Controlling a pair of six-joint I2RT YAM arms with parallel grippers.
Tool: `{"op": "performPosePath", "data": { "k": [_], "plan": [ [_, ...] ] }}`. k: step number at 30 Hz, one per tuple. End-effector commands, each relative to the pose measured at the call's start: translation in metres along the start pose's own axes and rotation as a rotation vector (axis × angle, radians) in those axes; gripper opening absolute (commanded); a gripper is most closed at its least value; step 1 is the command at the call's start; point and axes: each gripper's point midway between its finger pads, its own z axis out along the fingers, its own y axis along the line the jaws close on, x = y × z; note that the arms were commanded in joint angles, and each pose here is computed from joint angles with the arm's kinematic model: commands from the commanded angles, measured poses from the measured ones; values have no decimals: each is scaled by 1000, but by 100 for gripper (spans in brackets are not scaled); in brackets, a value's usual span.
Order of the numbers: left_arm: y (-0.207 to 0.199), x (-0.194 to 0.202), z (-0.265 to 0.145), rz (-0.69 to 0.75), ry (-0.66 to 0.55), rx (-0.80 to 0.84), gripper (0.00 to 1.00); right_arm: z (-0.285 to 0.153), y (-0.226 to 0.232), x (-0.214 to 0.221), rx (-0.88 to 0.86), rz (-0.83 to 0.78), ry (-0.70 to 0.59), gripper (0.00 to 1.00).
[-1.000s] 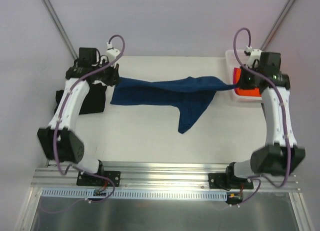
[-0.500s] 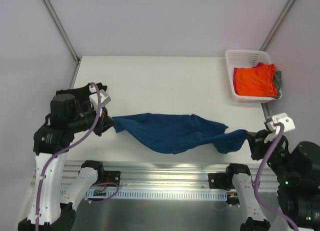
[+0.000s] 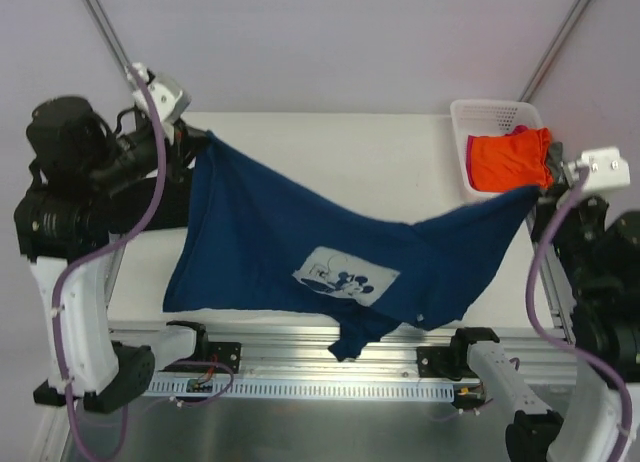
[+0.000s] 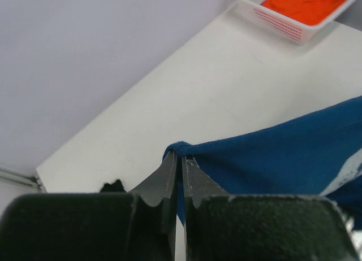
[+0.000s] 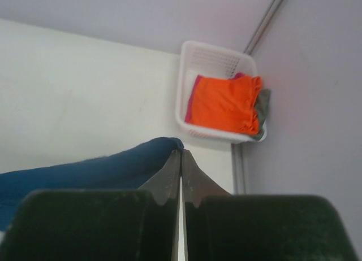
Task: Fold and stack the t-shirts
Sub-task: Flatten out the tshirt
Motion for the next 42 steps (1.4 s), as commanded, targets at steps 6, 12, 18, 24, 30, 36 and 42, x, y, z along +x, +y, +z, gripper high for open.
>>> {"op": "performPosePath", "data": {
  "k": [6, 12, 18, 24, 30, 36, 42],
  "plan": [
    [56, -45, 48, 94, -79, -67, 0, 55, -66, -99, 302, -43, -214, 0],
    [35, -47, 26, 145, -119, -41, 0, 9, -84, -130, 382, -75, -307, 0],
    [11, -46, -15, 249, -160, -72, 0, -48, -92, -122, 435, -113, -305, 1],
    [10, -46, -44, 320, -172, -173, 0, -123, -128, -124, 687, -159, -368, 1],
    [23, -68, -44, 360, -203, -213, 0, -144, -150, -157, 802, -266, -436, 0],
    [51, -52, -5, 392, -121, -203, 0, -94, -148, -192, 734, -348, -468, 0],
    [86, 40, 78, 314, 117, -115, 0, 65, -69, -121, 368, -505, -228, 0]
  ]
}}
